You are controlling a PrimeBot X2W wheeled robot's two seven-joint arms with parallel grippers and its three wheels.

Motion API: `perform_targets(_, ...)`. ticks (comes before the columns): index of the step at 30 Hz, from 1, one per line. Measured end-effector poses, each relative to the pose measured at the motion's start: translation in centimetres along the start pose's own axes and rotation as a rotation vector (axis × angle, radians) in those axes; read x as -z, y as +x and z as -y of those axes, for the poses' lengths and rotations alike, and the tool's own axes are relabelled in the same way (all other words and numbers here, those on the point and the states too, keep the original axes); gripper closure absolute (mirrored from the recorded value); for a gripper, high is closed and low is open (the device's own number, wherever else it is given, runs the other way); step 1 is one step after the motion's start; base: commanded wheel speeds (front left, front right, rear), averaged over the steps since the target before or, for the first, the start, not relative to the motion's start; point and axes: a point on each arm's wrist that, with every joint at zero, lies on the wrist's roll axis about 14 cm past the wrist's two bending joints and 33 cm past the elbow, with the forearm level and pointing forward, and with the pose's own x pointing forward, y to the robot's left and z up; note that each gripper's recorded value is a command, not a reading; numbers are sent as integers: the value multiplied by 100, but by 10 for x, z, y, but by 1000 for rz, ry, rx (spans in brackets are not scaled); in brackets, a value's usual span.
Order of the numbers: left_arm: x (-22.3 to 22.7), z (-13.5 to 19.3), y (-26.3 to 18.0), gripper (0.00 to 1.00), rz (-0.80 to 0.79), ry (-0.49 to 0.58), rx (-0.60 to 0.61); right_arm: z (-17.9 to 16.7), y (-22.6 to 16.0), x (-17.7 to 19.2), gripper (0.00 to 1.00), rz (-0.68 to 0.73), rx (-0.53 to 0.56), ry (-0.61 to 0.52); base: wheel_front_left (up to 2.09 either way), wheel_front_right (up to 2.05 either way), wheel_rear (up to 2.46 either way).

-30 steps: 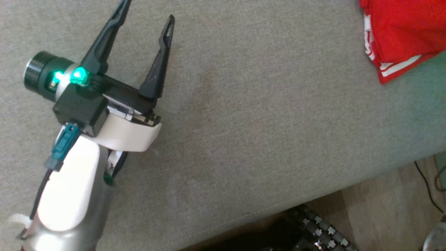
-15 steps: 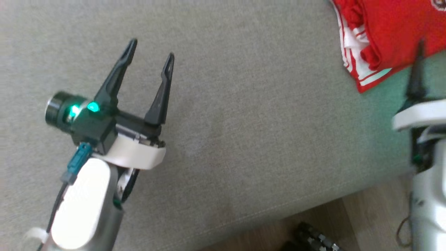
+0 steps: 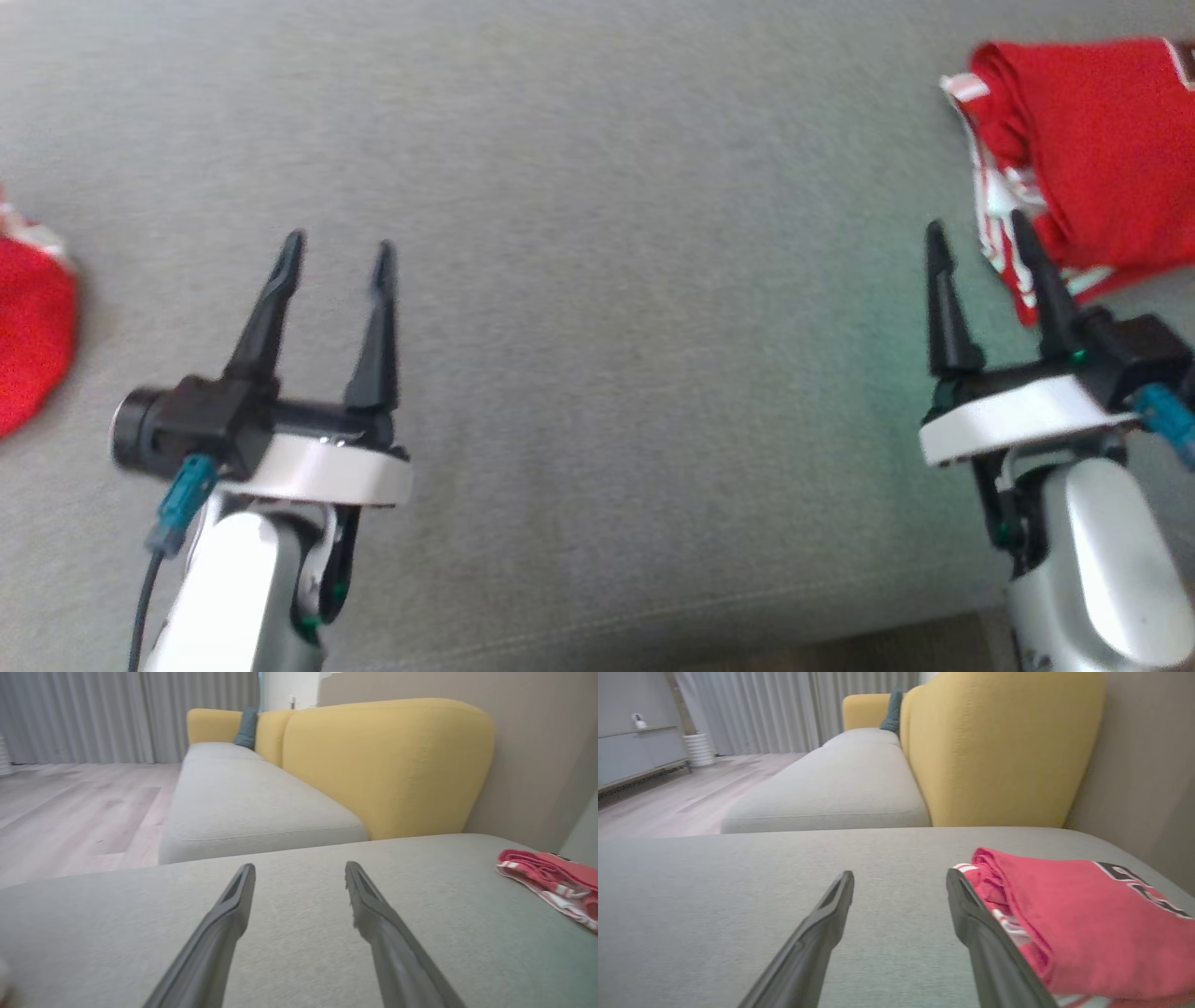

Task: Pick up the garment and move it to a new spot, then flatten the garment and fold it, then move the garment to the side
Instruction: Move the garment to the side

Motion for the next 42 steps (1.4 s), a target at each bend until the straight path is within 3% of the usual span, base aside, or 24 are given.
perform_targets(5, -8, -32, -31, 0, -8, 31, -120, -33, -4, -9, 0, 16, -85, 34, 0, 0, 0)
perform_targets(12, -16, -52, -64, 0, -16, 44, -210, -48, -22, -19, 0, 29, -119, 48, 0, 0, 0)
perform_targets(29, -22, -45, -101, 0, -20, 43, -233, -45, -62, -29, 0, 36, -105, 86, 0, 0, 0)
perform_targets(42, -19, -44, -103, 0, -27, 44, -232, -45, -64, -36, 0, 47, -108, 85, 0, 0, 0)
